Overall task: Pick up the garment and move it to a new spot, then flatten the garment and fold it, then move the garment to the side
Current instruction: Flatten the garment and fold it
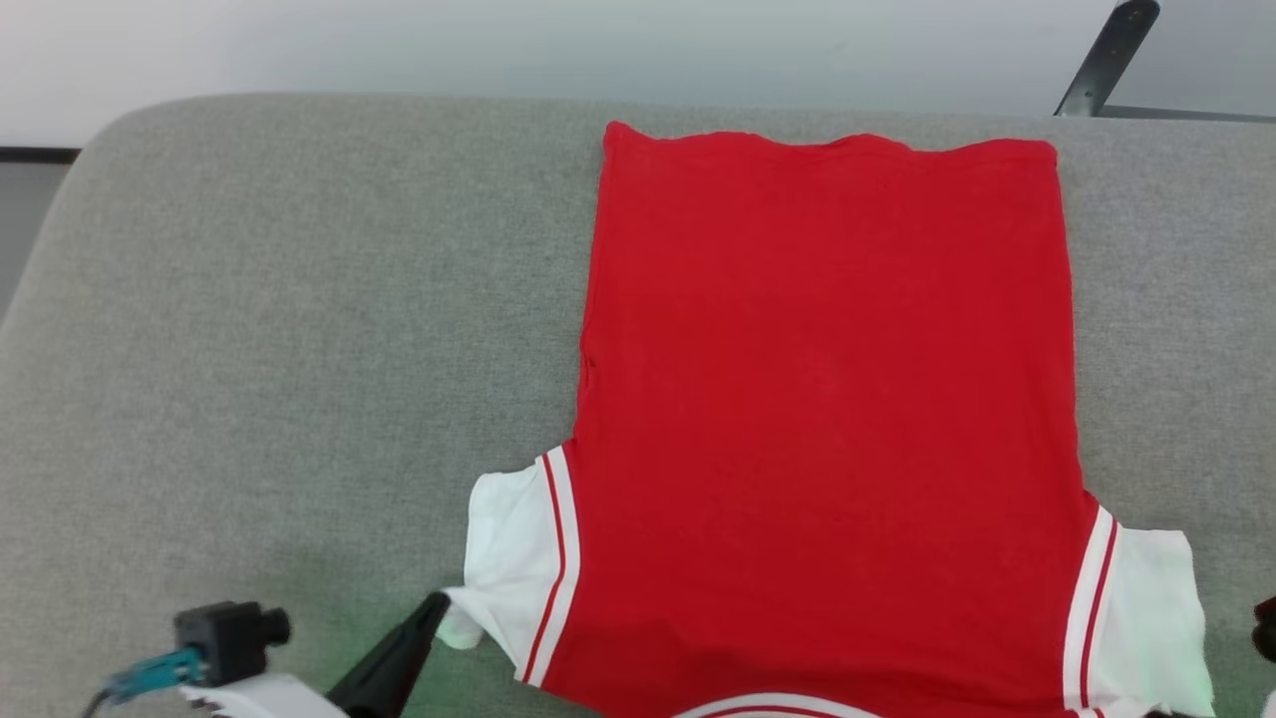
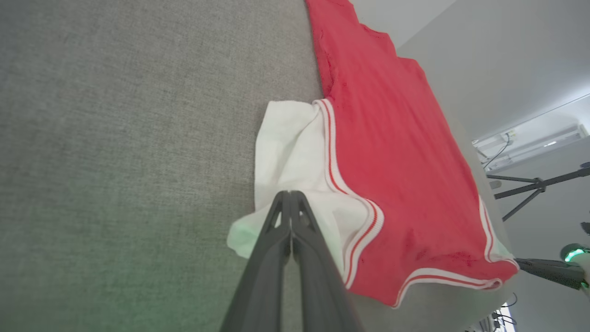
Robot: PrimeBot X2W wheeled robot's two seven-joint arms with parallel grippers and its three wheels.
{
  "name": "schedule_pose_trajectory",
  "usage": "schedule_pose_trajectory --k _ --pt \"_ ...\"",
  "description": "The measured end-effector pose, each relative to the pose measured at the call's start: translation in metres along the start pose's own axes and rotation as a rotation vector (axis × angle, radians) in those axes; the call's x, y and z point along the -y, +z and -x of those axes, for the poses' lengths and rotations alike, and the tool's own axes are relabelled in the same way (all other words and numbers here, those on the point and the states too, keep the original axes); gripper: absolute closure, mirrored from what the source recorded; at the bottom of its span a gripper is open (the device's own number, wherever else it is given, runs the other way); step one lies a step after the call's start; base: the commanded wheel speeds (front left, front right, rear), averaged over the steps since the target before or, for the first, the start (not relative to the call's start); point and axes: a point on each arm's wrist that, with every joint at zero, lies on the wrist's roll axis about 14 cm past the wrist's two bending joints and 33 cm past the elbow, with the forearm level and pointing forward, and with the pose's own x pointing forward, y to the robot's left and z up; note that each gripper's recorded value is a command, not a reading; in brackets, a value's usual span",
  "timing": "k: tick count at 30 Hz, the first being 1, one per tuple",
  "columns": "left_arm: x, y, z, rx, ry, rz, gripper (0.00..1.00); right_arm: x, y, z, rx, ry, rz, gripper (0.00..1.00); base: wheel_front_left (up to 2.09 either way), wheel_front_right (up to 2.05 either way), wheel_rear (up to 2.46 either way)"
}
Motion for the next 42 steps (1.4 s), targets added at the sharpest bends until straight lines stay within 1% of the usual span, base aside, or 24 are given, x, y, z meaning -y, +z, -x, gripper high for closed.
schedule_pose_trajectory --k 3,5,10,13,19,20,21,22,23,25,26,28,30,36,39,42 --pt "-0.009 -0.018 -0.005 -0.07 0.034 -0.054 1.0 0.002 -0.007 -0.011 -0.032 -0.018 -0.006 1.0 0.0 0.0 0.0" --pt "-0.011 -0.028 -0.01 -0.1 0.044 -0.06 1.0 0.005 -0.011 -0.018 -0.054 -0.038 0.01 1.0 0.0 0.0 0.0" --pt "-0.017 -0.043 -0.017 -0.147 0.058 -0.085 1.0 0.003 -0.025 -0.038 -0.105 -0.035 -0.005 1.0 0.0 0.0 0.0" --pt "-0.019 -0.046 -0.019 -0.154 0.062 -0.077 1.0 0.005 -0.029 -0.046 -0.119 -0.039 -0.006 1.0 0.0 0.0 0.0" --pt "-0.023 -0.053 -0.021 -0.172 0.064 -0.061 1.0 0.008 -0.031 -0.054 -0.1 -0.048 -0.008 1.0 0.0 0.0 0.0" --pt "-0.024 -0.053 -0.021 -0.174 0.065 -0.062 1.0 0.009 -0.03 -0.055 -0.095 -0.048 -0.008 0.92 0.0 0.0 0.0" --pt "-0.024 -0.053 -0.021 -0.175 0.063 -0.062 1.0 0.009 -0.028 -0.055 -0.084 -0.05 -0.007 0.56 0.0 0.0 0.0" --pt "-0.024 -0.053 -0.021 -0.176 0.063 -0.062 1.0 0.011 -0.027 -0.054 -0.071 -0.057 -0.004 0.3 0.0 0.0 0.0" --pt "-0.024 -0.053 -0.022 -0.176 0.062 -0.062 1.0 0.012 -0.025 -0.054 -0.056 -0.063 0.002 0.0 0.0 0.0 0.0" --pt "-0.024 -0.052 -0.022 -0.173 0.057 -0.065 1.0 0.014 -0.017 -0.052 -0.014 -0.077 0.005 0.0 0.0 0.0 0.0" --pt "-0.023 -0.05 -0.022 -0.168 0.053 -0.066 1.0 0.017 -0.006 -0.048 0.022 -0.092 0.023 0.0 0.0 0.0 0.0" --pt "-0.02 -0.047 -0.022 -0.154 0.047 -0.07 1.0 0.025 0.026 -0.037 0.123 -0.127 0.034 0.0 0.0 0.0 0.0" --pt "-0.018 -0.043 -0.021 -0.137 0.042 -0.07 1.0 0.028 0.05 -0.024 0.194 -0.143 0.054 0.0 0.0 0.0 0.0" --pt "-0.009 -0.03 -0.017 -0.098 0.024 -0.088 1.0 0.042 0.114 0.011 0.316 -0.2 0.111 0.0 0.0 0.0 0.0" --pt "-0.003 -0.025 -0.021 -0.084 0.01 -0.09 1.0 0.051 0.149 0.016 0.373 -0.223 0.119 0.0 0.0 0.0 0.0" --pt "0.002 -0.022 -0.027 -0.084 -0.009 -0.095 1.0 0.062 0.183 0.007 0.403 -0.242 0.112 0.0 0.0 0.0 0.0"
